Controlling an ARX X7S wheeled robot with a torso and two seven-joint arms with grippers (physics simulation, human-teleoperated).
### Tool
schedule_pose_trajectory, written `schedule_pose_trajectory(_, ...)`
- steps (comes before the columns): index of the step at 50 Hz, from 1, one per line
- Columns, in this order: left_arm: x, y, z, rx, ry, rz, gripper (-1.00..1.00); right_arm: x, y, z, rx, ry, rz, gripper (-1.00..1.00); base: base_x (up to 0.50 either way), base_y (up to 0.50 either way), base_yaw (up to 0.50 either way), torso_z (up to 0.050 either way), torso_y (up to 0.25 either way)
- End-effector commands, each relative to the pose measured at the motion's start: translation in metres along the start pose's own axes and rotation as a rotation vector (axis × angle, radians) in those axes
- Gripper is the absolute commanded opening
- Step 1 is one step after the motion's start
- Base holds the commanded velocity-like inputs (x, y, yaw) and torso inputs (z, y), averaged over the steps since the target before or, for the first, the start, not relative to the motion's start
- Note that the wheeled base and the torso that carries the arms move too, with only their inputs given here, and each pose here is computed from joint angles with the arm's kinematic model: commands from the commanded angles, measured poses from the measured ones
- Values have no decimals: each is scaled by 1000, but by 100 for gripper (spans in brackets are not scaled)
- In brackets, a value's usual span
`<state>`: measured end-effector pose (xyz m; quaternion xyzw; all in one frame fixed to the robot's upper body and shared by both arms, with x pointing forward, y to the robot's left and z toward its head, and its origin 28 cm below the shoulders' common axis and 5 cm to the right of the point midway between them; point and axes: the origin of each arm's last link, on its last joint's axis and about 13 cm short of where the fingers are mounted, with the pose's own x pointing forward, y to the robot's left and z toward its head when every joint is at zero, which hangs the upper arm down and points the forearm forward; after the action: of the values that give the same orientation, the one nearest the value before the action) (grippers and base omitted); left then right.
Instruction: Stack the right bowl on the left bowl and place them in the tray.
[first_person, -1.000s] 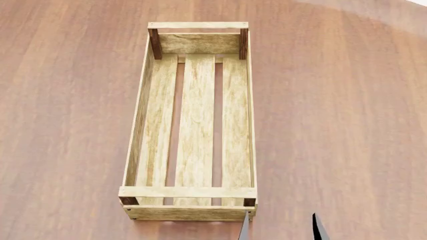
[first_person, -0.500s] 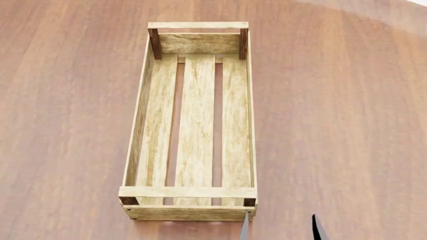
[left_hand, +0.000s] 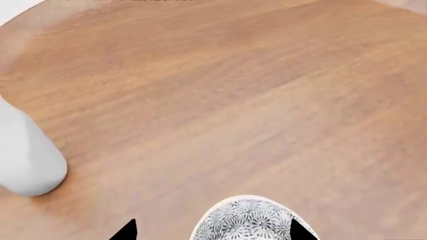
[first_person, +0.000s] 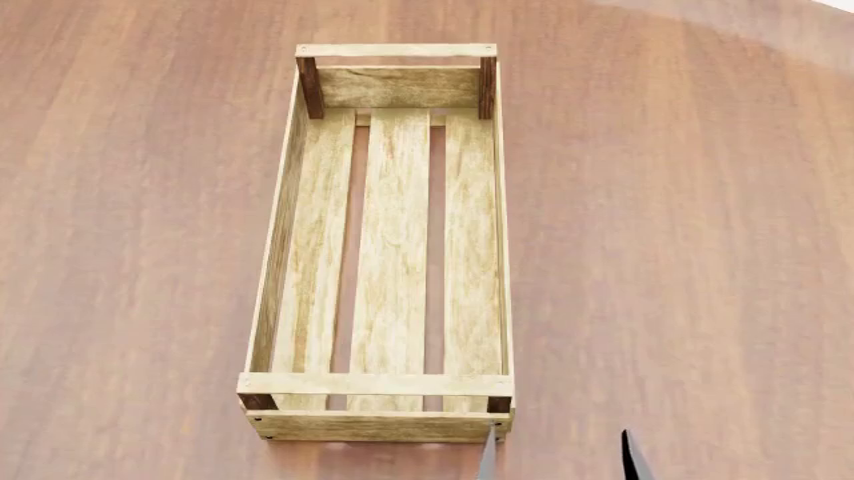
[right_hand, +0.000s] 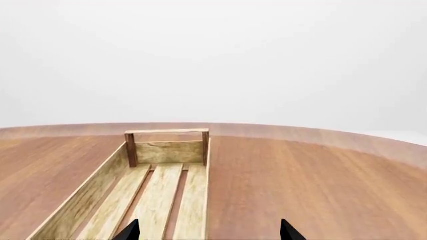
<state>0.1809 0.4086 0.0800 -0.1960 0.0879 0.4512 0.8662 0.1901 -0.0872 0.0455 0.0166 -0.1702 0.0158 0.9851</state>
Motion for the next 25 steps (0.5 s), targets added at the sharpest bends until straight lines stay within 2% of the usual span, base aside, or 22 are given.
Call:
schedule_pose_trajectory(1,-7,4,2,-19,-45,-42,100,1,2,0,-12,-12,13,100,0,0,0,0,0)
schedule_pose_trajectory(11,-15,5,11,-32,-83,-96,100,0,3,1,-12,-11,17,100,0,0,0,0,0)
schedule_pose_trajectory(19,-16,17,16,-160,-46,-121,100,-1,4,0,-15,-6,24,100,0,0,0,0,0)
schedule_pose_trajectory(25,-10,23,9,-164,-38,-99,100,-1,4,1,-19,-5,25,100,0,0,0,0,0)
